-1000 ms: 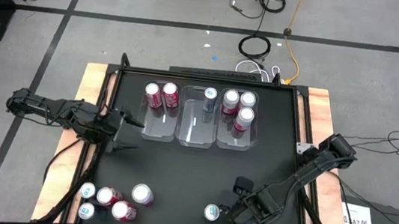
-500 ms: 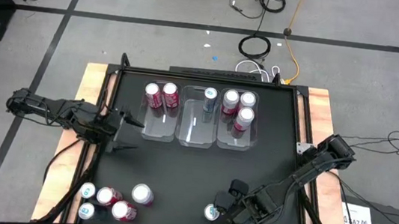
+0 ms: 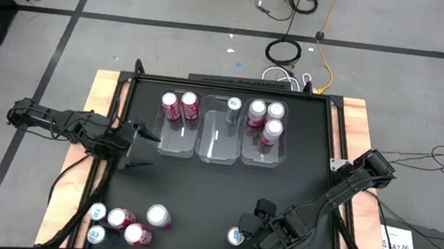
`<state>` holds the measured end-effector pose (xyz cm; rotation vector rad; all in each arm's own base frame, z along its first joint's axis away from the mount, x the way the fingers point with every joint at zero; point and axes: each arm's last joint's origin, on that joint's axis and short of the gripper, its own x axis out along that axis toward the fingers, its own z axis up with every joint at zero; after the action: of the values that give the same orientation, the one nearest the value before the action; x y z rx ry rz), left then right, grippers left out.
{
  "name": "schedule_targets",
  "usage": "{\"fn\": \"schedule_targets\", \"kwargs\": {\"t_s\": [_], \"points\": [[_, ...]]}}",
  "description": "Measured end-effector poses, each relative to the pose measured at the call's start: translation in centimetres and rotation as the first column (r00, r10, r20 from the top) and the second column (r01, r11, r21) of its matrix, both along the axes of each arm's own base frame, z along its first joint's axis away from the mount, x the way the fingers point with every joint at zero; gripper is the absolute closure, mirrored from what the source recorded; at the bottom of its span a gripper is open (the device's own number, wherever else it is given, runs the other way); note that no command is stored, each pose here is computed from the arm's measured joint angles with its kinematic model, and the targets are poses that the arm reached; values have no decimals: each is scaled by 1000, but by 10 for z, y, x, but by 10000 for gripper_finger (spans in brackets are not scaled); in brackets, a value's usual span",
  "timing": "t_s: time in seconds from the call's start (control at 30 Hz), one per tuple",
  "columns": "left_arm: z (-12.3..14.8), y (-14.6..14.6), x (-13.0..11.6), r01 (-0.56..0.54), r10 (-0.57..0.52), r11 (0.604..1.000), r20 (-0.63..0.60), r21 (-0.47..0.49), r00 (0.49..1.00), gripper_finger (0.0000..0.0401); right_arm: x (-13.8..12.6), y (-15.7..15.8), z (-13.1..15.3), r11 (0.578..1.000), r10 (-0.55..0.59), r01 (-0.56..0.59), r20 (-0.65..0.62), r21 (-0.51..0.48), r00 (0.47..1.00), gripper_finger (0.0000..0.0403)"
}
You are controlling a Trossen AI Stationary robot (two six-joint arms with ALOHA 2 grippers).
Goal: Sort soda cans
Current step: Put the blue soda can into the center transparent bin
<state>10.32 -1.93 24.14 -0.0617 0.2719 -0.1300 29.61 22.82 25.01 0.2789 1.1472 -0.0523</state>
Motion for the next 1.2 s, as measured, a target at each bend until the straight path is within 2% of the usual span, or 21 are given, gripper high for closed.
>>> {"fn": "schedule_targets", "kwargs": {"t_s": [0.17,0.3,0.57,0.87,1.2], "points": [[0,0,0,0,0,1000,0,0,1000,15,0,0,0,999,35,-35,2,-20,999,48],[0,0,0,0,0,1000,0,0,1000,15,0,0,0,999,30,-30,7,-14,1000,33],[0,0,0,0,0,1000,0,0,1000,15,4,1,2,999,50,-49,50,-16,998,34],[0,0,0,0,0,1000,0,0,1000,15,14,5,6,994,107,-105,165,-20,980,34],[1,0,0,0,0,1000,8,-2,1000,15,32,6,-26,991,119,-110,130,-74,984,35]]}}
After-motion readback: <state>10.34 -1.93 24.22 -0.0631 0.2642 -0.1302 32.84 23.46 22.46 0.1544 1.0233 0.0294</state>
